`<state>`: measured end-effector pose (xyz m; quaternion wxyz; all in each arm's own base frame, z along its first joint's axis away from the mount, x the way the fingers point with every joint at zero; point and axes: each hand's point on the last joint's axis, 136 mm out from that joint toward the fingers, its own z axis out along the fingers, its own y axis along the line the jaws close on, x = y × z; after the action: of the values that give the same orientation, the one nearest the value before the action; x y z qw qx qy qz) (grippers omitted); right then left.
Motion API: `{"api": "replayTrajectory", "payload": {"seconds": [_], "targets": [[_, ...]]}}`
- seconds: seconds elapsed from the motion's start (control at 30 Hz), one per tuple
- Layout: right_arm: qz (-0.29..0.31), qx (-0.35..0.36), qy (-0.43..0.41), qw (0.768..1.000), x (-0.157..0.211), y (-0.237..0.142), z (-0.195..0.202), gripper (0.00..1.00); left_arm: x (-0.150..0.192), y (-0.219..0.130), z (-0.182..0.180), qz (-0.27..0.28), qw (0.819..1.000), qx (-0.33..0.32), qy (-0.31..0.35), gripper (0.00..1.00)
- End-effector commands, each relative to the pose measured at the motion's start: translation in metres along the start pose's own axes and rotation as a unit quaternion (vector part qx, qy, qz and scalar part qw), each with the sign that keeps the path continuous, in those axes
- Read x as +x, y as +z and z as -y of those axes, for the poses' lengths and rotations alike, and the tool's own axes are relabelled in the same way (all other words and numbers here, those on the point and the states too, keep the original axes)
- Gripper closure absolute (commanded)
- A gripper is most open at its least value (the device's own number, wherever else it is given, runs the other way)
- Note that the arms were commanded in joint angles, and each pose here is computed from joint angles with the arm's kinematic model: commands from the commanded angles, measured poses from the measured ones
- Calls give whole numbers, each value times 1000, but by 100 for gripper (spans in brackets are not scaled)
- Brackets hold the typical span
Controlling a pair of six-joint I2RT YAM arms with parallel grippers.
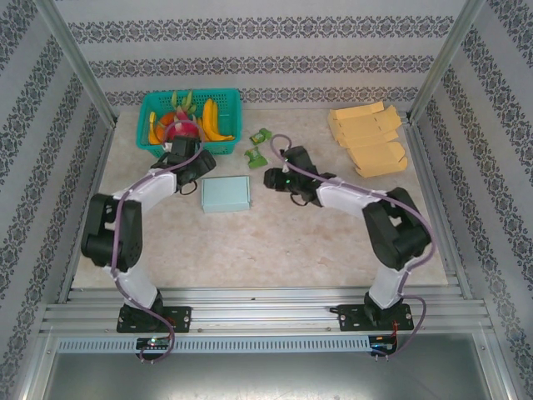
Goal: Fold the paper box
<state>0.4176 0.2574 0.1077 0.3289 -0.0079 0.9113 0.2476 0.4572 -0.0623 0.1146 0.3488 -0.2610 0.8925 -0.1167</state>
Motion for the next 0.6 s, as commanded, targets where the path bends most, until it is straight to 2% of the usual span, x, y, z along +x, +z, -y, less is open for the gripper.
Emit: {"api": "replayTrajectory", "payload": {"seconds": [0.0, 0.2, 0.3, 0.53, 0.57], "targets": [[11, 120, -68, 990, -37, -35, 47, 56, 3, -52, -3, -10, 1000, 2, 23, 15], [-2, 256, -107, 961, -102, -66, 139, 56, 52, -130, 2, -48, 994, 96, 28, 15], [-14, 300, -109, 947, -125, -73, 182, 55, 79, -160, -12, -52, 990, 129, 30, 15], [-68, 287, -141, 945, -138, -54, 223, 55, 140, -199, -68, -48, 987, 148, 27, 15], [-79, 288, -156, 941, -135, -50, 228, 56, 145, -201, -63, -48, 983, 174, 23, 14]]}}
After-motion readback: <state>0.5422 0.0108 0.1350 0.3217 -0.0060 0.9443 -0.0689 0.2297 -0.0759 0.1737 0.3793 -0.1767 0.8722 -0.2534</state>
